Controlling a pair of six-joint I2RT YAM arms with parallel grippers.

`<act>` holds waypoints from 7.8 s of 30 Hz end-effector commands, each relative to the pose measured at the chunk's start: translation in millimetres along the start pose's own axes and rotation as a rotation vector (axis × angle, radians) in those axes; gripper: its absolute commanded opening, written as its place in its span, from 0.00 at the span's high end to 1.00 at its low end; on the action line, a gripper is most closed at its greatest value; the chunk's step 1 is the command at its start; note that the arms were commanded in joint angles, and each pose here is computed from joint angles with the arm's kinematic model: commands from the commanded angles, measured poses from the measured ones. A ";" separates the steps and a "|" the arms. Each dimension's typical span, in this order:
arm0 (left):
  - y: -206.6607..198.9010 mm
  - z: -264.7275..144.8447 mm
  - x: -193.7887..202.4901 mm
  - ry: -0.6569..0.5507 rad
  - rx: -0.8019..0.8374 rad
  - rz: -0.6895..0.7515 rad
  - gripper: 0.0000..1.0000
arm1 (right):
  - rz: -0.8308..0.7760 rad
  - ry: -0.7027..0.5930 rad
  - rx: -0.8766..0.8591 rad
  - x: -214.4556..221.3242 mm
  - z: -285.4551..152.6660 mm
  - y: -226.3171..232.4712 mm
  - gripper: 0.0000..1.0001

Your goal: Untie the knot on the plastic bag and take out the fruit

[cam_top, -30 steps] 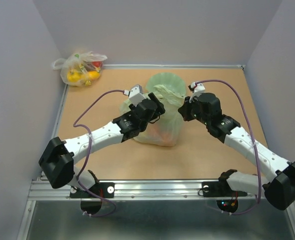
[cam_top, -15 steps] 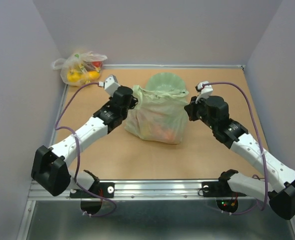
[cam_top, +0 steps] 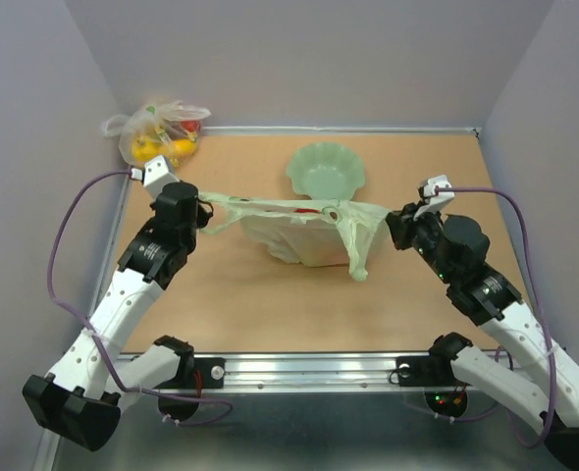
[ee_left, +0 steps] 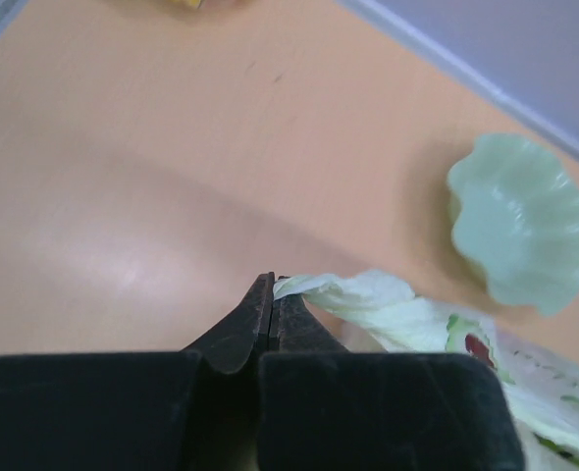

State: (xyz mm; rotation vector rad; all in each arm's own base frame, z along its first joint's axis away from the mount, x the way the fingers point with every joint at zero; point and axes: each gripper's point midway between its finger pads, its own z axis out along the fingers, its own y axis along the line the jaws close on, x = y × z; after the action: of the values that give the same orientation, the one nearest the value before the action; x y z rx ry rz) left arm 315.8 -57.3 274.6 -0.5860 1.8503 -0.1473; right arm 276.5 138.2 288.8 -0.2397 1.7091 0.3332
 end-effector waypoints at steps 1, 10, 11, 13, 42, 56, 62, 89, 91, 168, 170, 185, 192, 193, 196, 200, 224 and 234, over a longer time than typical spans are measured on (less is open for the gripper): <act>35.7 -7.9 43.3 0.125 -0.046 0.118 1.00 | 0.087 0.021 -0.040 12.7 -19.7 5.3 0.76; -30.9 -23.5 25.9 0.164 0.284 0.214 1.00 | -0.114 0.048 -0.326 -65.0 -21.1 56.4 0.08; -35.3 -25.8 21.5 0.159 0.303 0.217 1.00 | -0.120 0.053 -0.340 -72.1 -18.7 59.8 0.08; -43.9 -31.2 11.6 0.147 0.337 0.221 1.00 | -0.128 0.062 -0.374 -81.8 -16.0 67.0 0.08; -32.3 -47.7 6.4 0.148 0.348 0.328 1.00 | -0.189 0.435 -0.603 21.0 45.3 101.8 0.14; -22.6 -44.0 8.9 0.132 0.313 0.345 1.00 | -0.161 0.475 -0.608 33.9 41.5 101.8 0.82; -17.7 -40.4 8.7 0.103 0.297 0.359 1.00 | -0.121 0.420 -0.652 6.5 35.8 113.6 0.93; -179.5 -132.6 72.9 -0.018 1.117 1.033 0.22 | 0.033 0.458 -0.615 12.4 33.0 118.8 1.00; -178.5 -124.8 84.7 -0.020 1.118 1.106 0.22 | 0.041 0.458 -0.620 11.2 32.7 120.1 1.00; -87.1 -177.9 303.2 0.838 1.272 0.657 0.93 | 0.230 0.307 -0.009 43.8 152.4 -1.4 0.55; -103.5 -174.9 287.1 0.771 1.264 0.634 0.55 | 0.206 0.259 -0.067 16.1 136.4 14.5 0.40; -164.1 -151.1 168.5 0.358 1.068 0.388 0.20 | 0.159 0.356 -0.250 34.4 67.3 89.4 0.32; -129.5 -78.9 186.4 0.319 0.639 0.311 0.21 | 0.268 0.509 -0.091 113.2 51.1 70.4 0.35; -119.5 -71.1 190.7 0.325 0.571 0.296 0.21 | 0.280 0.512 -0.060 119.4 47.6 64.8 0.37; -86.3 -49.8 200.9 0.325 0.386 0.233 0.20 | 0.313 0.522 0.088 147.9 28.1 36.5 0.42; -62.0 -38.2 215.8 0.359 0.303 0.199 0.21 | 0.331 0.575 0.260 185.2 7.4 6.1 0.48; -36.3 15.5 256.8 0.528 0.333 0.238 0.26 | 0.409 0.711 -0.080 228.4 37.0 45.5 0.49; -76.3 6.1 199.1 0.457 0.489 0.272 0.10 | 0.223 0.605 -0.120 132.1 25.9 38.5 0.19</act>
State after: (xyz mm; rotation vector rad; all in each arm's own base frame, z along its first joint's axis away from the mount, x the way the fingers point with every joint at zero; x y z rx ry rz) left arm 294.9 -203.8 85.2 -0.0517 2.3002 -0.4948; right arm 260.7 191.5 109.1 -0.1385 2.4076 0.6079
